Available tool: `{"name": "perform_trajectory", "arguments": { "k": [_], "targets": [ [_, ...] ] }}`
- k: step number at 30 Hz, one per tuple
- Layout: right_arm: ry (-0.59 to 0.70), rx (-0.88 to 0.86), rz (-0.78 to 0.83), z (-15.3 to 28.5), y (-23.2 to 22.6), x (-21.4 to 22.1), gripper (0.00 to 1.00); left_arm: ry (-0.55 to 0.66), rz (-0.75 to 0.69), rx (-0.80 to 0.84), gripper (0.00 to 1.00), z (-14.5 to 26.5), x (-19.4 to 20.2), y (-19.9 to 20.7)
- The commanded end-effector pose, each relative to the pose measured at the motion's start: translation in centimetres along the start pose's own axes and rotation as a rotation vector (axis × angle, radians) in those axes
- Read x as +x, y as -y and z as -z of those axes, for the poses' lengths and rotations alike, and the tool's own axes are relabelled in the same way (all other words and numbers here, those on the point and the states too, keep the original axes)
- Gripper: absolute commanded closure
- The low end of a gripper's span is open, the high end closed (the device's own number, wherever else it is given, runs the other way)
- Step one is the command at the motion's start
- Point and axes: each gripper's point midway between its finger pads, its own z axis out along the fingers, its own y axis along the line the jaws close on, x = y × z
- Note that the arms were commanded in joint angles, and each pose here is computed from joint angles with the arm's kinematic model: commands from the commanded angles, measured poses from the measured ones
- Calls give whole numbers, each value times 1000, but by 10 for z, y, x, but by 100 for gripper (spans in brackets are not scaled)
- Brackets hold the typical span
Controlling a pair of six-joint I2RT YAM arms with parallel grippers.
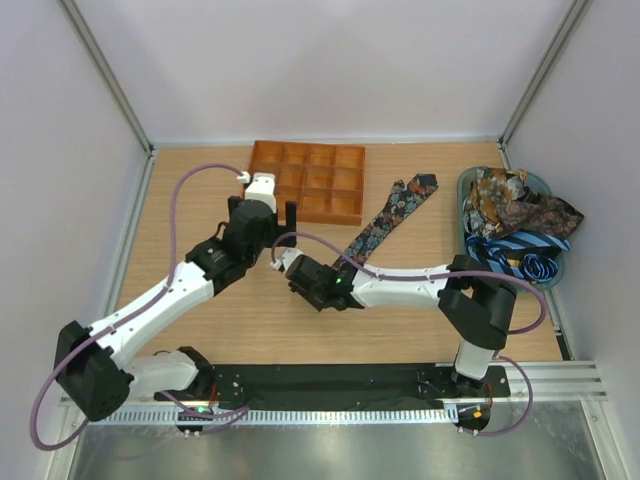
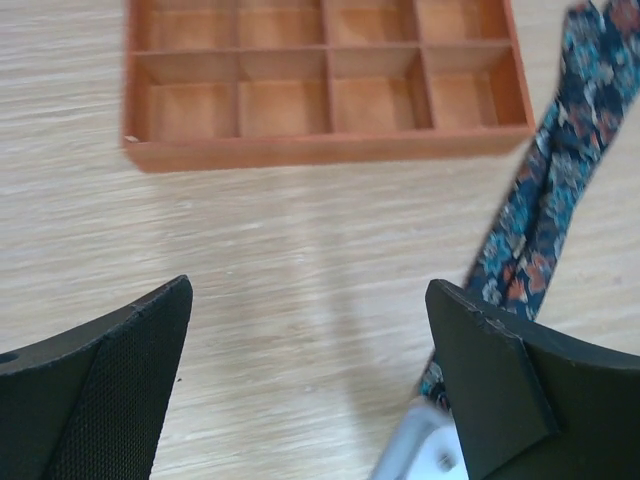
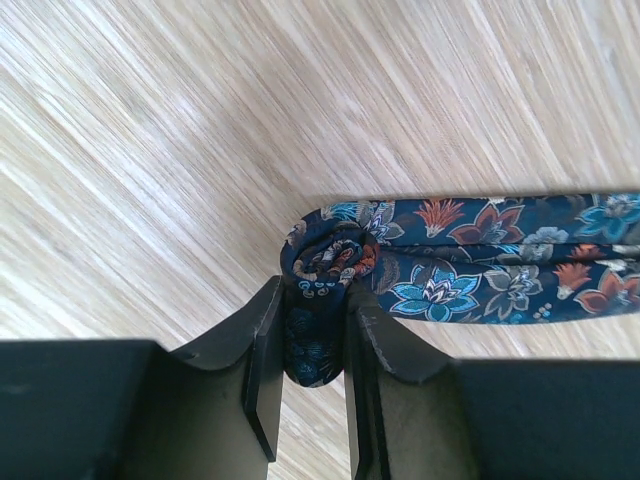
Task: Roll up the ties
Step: Roll the tie
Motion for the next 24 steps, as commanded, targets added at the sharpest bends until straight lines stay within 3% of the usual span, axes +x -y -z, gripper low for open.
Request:
{"name": "perform_trajectory", "arguments": {
  "k": [1, 4, 9, 17, 22, 24],
  "targets": [
    [93, -143, -113, 8, -9, -20, 78, 181, 209, -140, 0, 14, -31, -30],
    [113, -210, -168, 9, -4, -22, 78, 249, 313, -181, 0, 26, -35, -46],
    [127, -356, -257, 11, -2, -22, 78, 275, 342, -166, 0, 27, -15, -52],
    [139, -570, -455, 5, 20, -20, 79, 181, 88, 102, 0, 6, 13, -4],
    [133, -705, -560, -4, 25, -15, 79, 182, -85, 395, 0, 4, 37, 43],
    [128, -723, -611, -14, 32, -11, 79, 122, -150, 465, 0, -1, 54, 58]
  ]
}}
